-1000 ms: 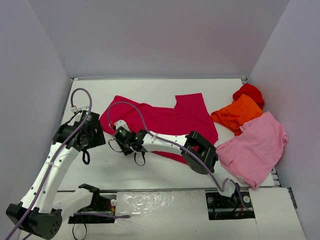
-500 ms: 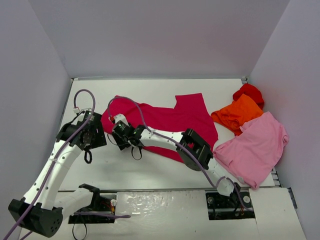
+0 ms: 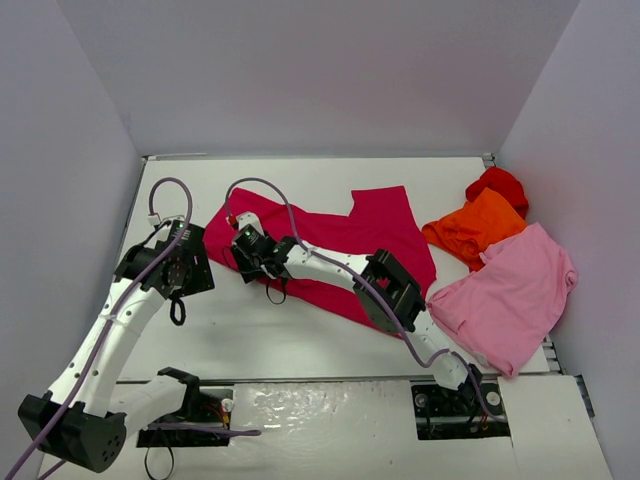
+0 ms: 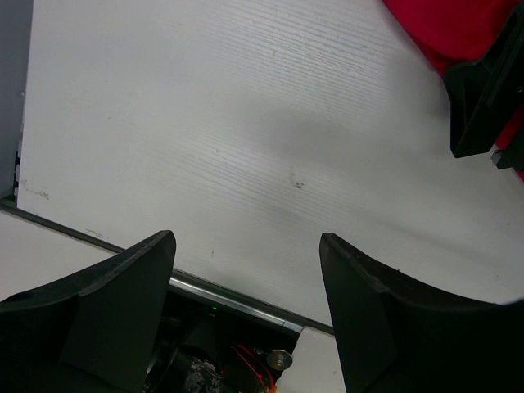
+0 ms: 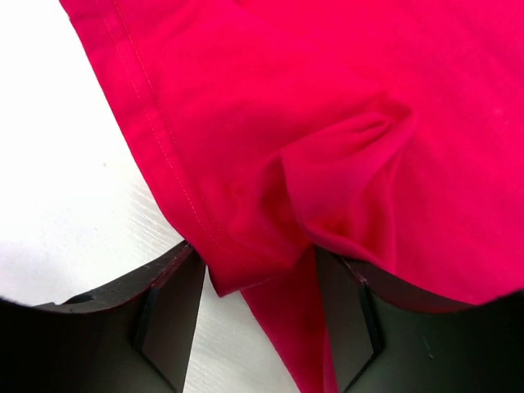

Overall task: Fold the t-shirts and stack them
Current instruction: Fold the flattened tshirt in 1/3 of the way

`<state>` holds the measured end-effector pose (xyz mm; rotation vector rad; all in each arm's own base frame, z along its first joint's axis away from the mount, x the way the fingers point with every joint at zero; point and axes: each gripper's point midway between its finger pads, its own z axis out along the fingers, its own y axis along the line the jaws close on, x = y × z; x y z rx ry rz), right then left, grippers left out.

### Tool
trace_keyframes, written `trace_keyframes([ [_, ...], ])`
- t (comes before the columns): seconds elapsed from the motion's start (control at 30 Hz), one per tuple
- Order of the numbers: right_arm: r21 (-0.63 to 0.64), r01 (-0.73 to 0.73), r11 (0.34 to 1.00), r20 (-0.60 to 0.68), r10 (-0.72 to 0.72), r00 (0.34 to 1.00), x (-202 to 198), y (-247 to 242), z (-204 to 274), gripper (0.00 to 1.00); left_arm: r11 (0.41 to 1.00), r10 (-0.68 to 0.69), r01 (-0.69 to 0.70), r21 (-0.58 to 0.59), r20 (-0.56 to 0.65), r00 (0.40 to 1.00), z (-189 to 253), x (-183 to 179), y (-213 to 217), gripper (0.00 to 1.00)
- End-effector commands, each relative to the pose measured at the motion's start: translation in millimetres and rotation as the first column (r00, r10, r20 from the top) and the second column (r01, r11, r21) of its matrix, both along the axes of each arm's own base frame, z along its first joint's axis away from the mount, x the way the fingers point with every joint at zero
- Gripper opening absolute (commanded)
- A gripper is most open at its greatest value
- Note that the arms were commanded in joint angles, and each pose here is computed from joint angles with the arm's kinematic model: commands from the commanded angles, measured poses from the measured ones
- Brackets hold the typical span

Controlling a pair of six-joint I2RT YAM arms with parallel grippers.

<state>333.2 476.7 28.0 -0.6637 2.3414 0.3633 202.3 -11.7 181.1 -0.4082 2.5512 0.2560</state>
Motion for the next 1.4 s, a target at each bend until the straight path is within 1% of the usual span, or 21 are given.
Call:
trace_keyframes([
  [0.0,0.111,-0.005,0.994,0.078,-0.004,0.997,18,19,53,0.51,1.0,0.014,-0.015,0.015,0.038,0.999,5,10,3,0.68],
  [0.03,0.116,-0.007,0.993,0.076,-0.002,0.997,19,20,54,0.48,1.0,0.013,-0.013,0.014,0.034,0.999,4,10,3,0.68],
  [0.07,0.122,-0.01,0.992,0.078,0.001,0.997,19,21,57,0.42,1.0,0.011,-0.012,0.014,0.032,0.999,4,10,3,0.68],
  [0.17,0.136,-0.021,0.99,0.076,0.011,0.997,18,23,62,0.19,1.0,0.01,-0.01,0.012,0.03,0.999,3,10,2,0.68],
  [0.27,0.146,-0.023,0.989,0.067,0.013,0.998,15,24,65,0.0,1.0,0.009,-0.009,0.007,0.029,1.0,2,10,1,0.68],
  [0.47,0.165,-0.032,0.986,0.066,0.022,0.998,12,25,75,0.0,1.0,0.006,-0.006,0.001,0.026,1.0,-1,10,0,0.68],
  [0.7,0.259,-0.088,0.962,0.103,0.063,0.993,9,40,123,0.0,1.0,0.003,-0.003,-0.005,0.014,1.0,-8,12,-2,0.68],
  [0.77,0.293,-0.118,0.949,0.173,0.069,0.983,17,46,154,0.0,1.0,0.002,-0.001,-0.004,0.008,1.0,-10,14,-3,0.68],
  [0.83,0.307,-0.13,0.943,0.237,0.057,0.97,28,48,173,0.0,1.0,0.001,-0.001,-0.005,0.008,1.0,-10,14,-3,0.68],
  [0.97,0.321,-0.112,0.941,0.336,-0.003,0.942,60,42,192,0.0,1.0,-0.003,0.003,-0.02,0.012,1.0,-11,13,-5,0.68],
  [1.03,0.342,-0.099,0.934,0.362,-0.033,0.931,79,38,194,0.0,1.0,-0.006,0.006,-0.03,0.015,1.0,-11,13,-7,0.68],
  [1.17,0.329,-0.053,0.943,0.423,-0.097,0.901,115,23,186,0.0,0.999,-0.013,0.013,-0.043,0.008,1.0,-14,12,-10,0.66],
  [1.3,0.331,-0.104,0.938,0.52,-0.089,0.85,138,25,176,0.0,0.997,-0.028,0.028,-0.065,-0.002,1.0,-20,13,-15,0.61],
  [1.33,0.333,-0.107,0.937,0.543,-0.097,0.834,145,24,174,0.02,0.997,-0.032,0.031,-0.071,-0.003,0.999,-21,13,-16,0.6],
  [1.37,0.334,-0.096,0.938,0.548,-0.11,0.829,153,24,168,0.1,0.997,-0.032,0.032,-0.074,-0.006,0.999,-22,14,-17,0.59],
])
